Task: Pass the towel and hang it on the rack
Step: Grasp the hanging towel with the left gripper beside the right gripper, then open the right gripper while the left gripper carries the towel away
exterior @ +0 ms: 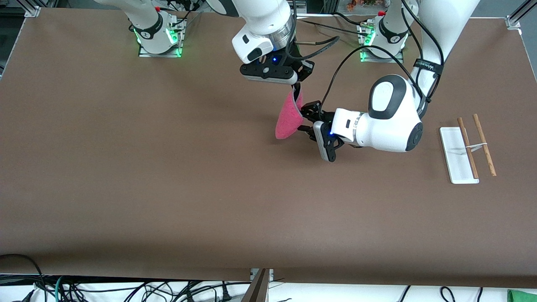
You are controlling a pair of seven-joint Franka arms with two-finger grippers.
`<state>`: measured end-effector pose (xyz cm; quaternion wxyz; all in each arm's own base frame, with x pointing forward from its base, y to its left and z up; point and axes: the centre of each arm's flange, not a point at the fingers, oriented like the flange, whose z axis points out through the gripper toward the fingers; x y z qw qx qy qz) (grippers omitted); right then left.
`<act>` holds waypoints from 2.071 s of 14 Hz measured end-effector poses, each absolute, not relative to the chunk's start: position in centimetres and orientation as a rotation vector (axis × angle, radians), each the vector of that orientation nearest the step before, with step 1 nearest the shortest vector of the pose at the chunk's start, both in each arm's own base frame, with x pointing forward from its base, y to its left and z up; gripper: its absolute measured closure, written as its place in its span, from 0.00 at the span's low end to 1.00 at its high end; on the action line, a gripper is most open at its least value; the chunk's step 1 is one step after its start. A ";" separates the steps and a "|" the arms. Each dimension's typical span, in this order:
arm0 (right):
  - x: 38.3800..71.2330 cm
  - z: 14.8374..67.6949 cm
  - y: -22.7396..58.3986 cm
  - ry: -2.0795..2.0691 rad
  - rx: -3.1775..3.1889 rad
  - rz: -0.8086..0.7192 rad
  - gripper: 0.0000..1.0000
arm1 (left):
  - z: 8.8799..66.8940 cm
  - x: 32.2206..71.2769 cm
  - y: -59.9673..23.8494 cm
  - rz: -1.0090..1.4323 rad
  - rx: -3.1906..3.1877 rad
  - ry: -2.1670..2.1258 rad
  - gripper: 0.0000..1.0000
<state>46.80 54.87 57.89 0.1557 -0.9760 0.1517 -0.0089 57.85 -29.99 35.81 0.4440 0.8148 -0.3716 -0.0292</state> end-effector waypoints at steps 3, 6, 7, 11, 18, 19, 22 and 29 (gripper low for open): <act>46.8 57.9 54.9 0.437 -2.795 -0.025 0.98 | 35.8 57.9 -29.9 -0.067 2.022 -0.919 0.87; 46.8 57.9 54.9 0.443 -2.794 -0.024 0.98 | 35.8 58.3 -29.3 -0.059 2.028 -0.908 0.98; 46.8 57.9 54.9 0.443 -2.794 -0.024 0.98 | 35.9 58.4 -29.2 -0.057 2.029 -0.906 0.98; 47.0 57.8 54.7 0.451 -2.795 -0.025 0.91 | 35.9 58.6 -28.7 -0.051 2.032 -0.898 0.98; 49.3 57.9 52.1 0.430 -2.825 -0.039 0.19 | 36.2 59.3 -27.3 -0.043 2.033 -0.883 0.98; 50.0 58.0 50.8 0.422 -2.841 -0.035 0.10 | 36.6 59.6 -26.5 -0.048 2.033 -0.893 0.98; 52.7 56.8 45.1 0.393 -2.904 -0.010 0.00 | 38.7 61.5 -20.6 -0.089 2.066 -0.952 0.98; 58.9 49.1 23.6 0.317 -3.059 0.145 0.00 | 43.0 63.7 1.4 -0.054 2.125 -1.109 0.98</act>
